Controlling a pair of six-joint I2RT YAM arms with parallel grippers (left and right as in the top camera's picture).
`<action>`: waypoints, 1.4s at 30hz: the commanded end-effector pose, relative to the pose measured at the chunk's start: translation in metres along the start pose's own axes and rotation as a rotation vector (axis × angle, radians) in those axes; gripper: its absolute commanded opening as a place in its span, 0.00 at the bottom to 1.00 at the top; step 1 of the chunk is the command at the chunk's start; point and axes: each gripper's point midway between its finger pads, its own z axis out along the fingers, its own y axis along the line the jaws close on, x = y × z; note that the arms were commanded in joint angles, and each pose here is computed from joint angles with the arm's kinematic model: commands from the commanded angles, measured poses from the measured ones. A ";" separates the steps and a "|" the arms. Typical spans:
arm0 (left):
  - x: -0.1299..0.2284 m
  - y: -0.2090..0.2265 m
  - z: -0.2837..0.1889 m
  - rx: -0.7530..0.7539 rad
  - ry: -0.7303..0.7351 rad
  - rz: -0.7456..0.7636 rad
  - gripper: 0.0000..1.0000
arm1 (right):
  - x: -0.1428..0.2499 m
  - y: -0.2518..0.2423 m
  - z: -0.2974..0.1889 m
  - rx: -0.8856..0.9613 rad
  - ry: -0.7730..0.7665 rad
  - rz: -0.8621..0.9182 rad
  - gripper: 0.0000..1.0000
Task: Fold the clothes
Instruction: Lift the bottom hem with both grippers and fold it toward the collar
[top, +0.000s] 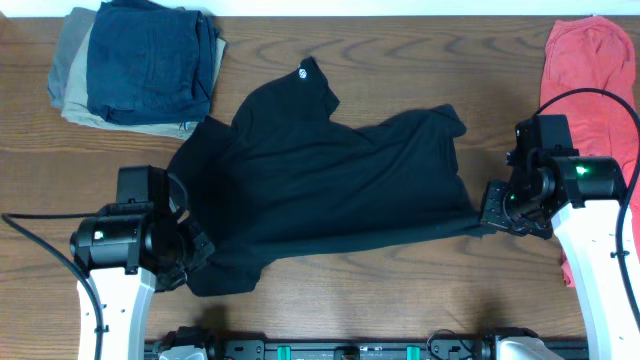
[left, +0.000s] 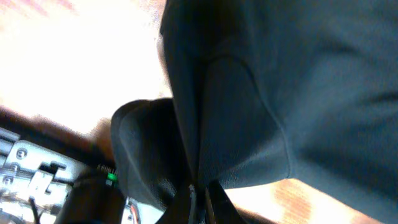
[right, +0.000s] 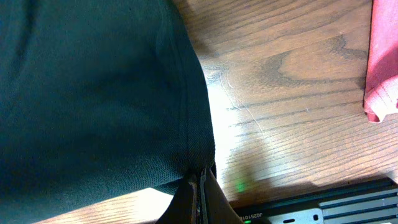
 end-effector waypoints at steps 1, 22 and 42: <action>-0.015 -0.009 -0.006 0.036 -0.067 0.023 0.06 | -0.006 -0.004 -0.002 0.011 -0.031 0.044 0.01; -0.120 -0.072 0.022 0.179 -0.295 0.061 0.06 | 0.005 -0.010 0.034 0.040 0.003 0.192 0.01; -0.159 -0.088 0.070 0.178 -0.291 0.057 0.06 | -0.061 0.008 0.048 -0.026 -0.222 0.198 0.01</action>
